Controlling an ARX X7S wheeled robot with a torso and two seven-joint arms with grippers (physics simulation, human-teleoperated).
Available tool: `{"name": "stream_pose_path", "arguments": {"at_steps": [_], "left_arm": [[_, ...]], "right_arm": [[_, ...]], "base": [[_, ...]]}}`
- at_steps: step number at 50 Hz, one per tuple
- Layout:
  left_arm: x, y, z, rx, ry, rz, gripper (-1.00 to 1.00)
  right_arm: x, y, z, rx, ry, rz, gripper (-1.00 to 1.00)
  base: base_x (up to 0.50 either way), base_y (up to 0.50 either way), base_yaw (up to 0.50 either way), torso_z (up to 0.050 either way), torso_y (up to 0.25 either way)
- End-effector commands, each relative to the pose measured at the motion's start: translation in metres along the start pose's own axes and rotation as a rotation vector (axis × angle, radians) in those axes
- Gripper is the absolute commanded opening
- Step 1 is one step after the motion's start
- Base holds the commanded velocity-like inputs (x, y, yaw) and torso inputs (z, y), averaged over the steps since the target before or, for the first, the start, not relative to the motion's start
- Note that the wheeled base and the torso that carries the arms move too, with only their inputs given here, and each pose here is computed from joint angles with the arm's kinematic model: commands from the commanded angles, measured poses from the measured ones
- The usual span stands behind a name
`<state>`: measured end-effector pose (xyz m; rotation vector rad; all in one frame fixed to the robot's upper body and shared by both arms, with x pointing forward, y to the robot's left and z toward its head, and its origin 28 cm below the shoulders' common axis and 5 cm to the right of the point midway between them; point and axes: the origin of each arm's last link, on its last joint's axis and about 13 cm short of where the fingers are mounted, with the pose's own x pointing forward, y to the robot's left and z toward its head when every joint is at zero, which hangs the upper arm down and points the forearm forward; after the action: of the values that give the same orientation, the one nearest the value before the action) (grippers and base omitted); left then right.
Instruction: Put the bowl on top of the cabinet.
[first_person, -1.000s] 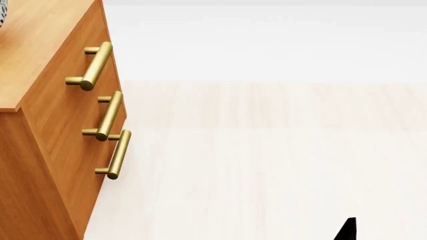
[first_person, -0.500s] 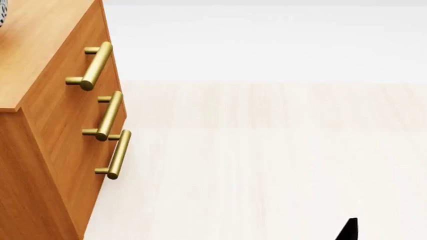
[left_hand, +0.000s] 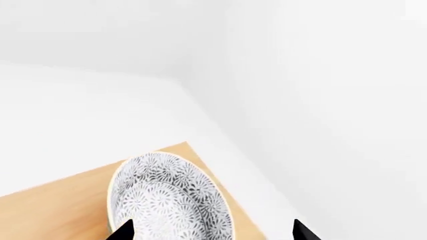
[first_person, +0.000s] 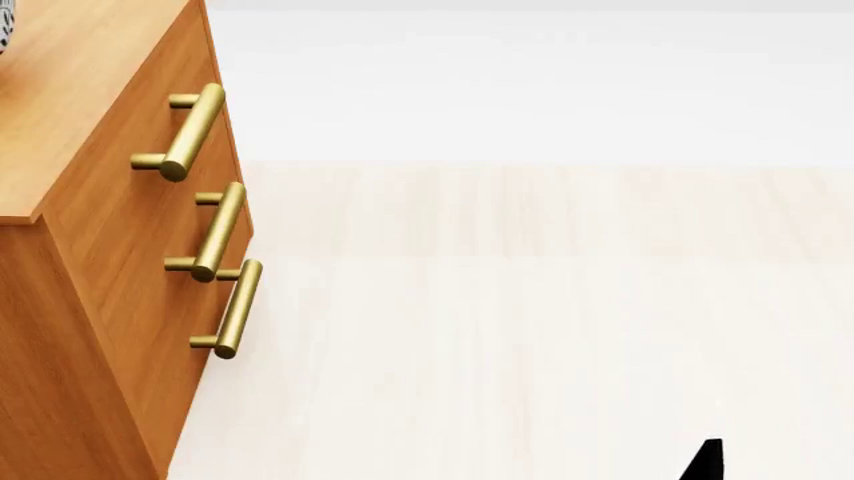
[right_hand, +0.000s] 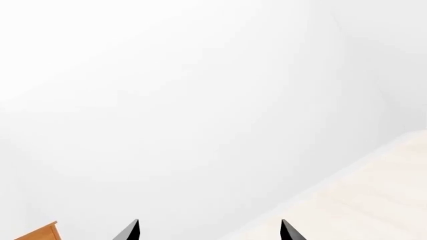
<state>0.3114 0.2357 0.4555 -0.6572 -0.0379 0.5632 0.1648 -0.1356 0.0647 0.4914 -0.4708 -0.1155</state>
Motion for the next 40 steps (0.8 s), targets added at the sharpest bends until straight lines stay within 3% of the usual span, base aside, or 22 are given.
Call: {"name": "stream_pose_path", "arguments": {"at_steps": [1,15,18,21,40], "left_arm": [[-0.018,-0.012,-0.003,0.071,-0.036,-0.065,1.0],[-0.031,-0.029,-0.004,0.185,-0.124,-0.078,1.0],[-0.04,-0.032,0.002,0.187,-0.14,-0.095,1.0],[-0.054,-0.036,0.002,0.248,-0.21,-0.098,1.0],[-0.082,-0.044,-0.007,0.329,-0.257,-0.193,1.0]], "right_arm": [[-0.001,0.0,0.0,0.001,0.001,0.003,1.0],[0.0,0.0,0.002,0.01,0.001,0.009,1.0],[-0.001,-0.001,0.003,0.014,0.0,0.011,1.0],[-0.002,-0.001,0.005,0.021,-0.005,0.013,1.0],[-0.004,-0.001,0.008,0.025,-0.011,0.023,1.0]], "base": [[0.0,0.0,0.0,0.0,0.0],[0.0,0.0,0.0,0.0,0.0],[0.0,0.0,0.0,0.0,0.0],[0.0,0.0,0.0,0.0,0.0],[0.0,0.0,0.0,0.0,0.0]]}}
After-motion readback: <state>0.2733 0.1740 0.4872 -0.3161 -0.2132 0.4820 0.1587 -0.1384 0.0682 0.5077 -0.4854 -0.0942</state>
